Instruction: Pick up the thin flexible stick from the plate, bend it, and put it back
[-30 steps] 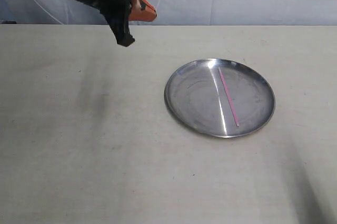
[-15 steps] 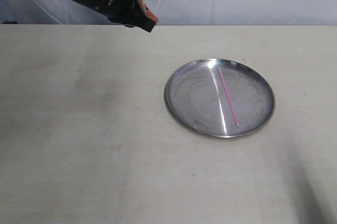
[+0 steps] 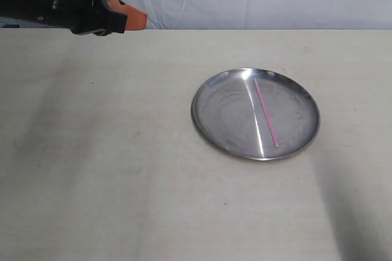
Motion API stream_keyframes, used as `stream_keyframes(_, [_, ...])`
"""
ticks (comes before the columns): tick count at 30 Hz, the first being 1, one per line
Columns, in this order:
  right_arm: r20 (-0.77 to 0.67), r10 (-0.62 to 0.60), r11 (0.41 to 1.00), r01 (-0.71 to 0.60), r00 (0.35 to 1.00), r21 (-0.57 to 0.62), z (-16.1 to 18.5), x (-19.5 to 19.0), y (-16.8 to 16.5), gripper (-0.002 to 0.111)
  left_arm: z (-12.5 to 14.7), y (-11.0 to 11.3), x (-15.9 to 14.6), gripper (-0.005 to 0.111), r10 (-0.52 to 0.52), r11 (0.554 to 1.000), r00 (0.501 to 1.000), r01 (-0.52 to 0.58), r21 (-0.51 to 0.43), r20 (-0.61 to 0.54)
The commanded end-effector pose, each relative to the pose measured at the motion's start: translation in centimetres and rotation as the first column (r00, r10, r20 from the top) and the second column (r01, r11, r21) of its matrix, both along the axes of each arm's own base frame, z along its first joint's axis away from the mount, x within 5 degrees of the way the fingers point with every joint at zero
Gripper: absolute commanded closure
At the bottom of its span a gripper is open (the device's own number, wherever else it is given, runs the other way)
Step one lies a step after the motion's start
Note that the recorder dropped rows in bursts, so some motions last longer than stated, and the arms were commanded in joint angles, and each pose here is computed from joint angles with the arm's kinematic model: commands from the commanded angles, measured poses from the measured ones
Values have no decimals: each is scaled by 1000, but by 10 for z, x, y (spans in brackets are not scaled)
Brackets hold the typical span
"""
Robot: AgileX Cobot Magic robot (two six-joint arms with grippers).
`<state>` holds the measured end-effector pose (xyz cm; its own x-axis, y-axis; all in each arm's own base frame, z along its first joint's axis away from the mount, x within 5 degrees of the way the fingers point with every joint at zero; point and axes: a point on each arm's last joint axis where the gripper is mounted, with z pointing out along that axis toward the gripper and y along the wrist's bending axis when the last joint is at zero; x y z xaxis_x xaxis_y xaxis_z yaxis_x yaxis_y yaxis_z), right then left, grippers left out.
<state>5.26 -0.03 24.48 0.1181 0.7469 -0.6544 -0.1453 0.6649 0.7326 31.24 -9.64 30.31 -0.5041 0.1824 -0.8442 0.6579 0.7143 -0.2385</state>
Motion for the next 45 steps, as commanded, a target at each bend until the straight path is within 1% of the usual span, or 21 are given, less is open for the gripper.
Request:
stream_keyframes(1, [-214,53,967,-103,975,-231,44,14,9,109,-5,1,-22,107,-3,999,1000,3,-39,1])
stream_keyframes(3, [-374,38,915,-183,926,-360,71,36,11,109,-11,4,-28,107,20,999,1000,-20,-25,4])
stream_keyframes(5, [-551,12,828,-317,834,-463,91,68,13,109,-15,7,-30,107,58,998,998,-58,-22,3])
stream_keyframes(8, [-751,12,700,-541,660,-465,102,125,17,109,-21,7,-34,107,62,998,998,-63,-21,-17])
stream_keyframes(9, [-831,25,643,-646,556,-412,96,164,20,109,-24,7,-36,107,57,998,998,-57,-22,-28])
stream_keyframes(10, [-856,38,616,-686,516,-386,89,186,22,107,-24,7,-36,107,53,998,998,-54,-23,-32])
stream_keyframes(11, [-903,58,586,-746,427,-315,68,225,26,97,-25,6,-37,107,40,999,999,-40,-19,-34])
stream_keyframes(12, [-916,74,573,-768,395,-285,60,238,27,91,-25,6,-37,107,37,999,999,-38,-18,-34])
stream_keyframes(13, [-948,137,546,-821,287,-169,31,265,34,69,-25,6,-37,107,35,999,999,-36,-19,-35])
stream_keyframes(14, [-957,174,533,-839,232,-107,15,274,39,62,-25,6,-37,107,35,999,999,-36,-19,-35])
stream_keyframes(15, [-964,228,483,-875,136,-9,-13,287,51,55,-25,6,-37,107,35,999,999,-36,-19,-35])
stream_keyframes(17, [-968,242,450,-892,63,54,-40,296,68,57,-25,6,-37,107,40,999,999,-40,-20,-34])
stream_keyframes(19, [-973,229,415,-907,35,65,-56,298,84,58,-25,6,-37,107,40,999,999,-40,-20,-34])
stream_keyframes(20, [-976,213,394,-918,34,54,-63,299,93,58,-25,7,-37,107,43,999,999,-44,-18,-33])
stream_keyframes(22, [-990,132,394,-919,45,10,-74,298,110,58,-25,7,-37,107,43,999,999,-44,-9,-30])
stream_keyframes(23, [-996,75,421,-907,56,-20,-78,298,114,58,-25,7,-37,107,45,999,999,-45,-5,-29])
stream_keyframes(25, [-997,-15,402,-912,75,-75,-84,297,120,58,-25,7,-36,107,47,999,999,-47,-5,-28])
stream_keyframes(29, [-997,-29,392,-916,74,-79,-96,299,127,58,-25,7,-36,107,50,999,998,-50,-8,-28])
stream_keyframes(34, [-999,-48,392,-919,25,-42,-115,300,127,58,-25,7,-36,107,50,999,998,-50,-8,-28])
stream_keyframes(39, [-999,-51,396,-917,16,-35,-121,300,127,58,-25,7,-36,107,50,999,998,-50,-10,-29])
stream_keyframes(45, [-997,-69,397,-918,-22,-7,-135,300,126,58,-25,7,-36,107,50,999,998,-50,-10,-29])
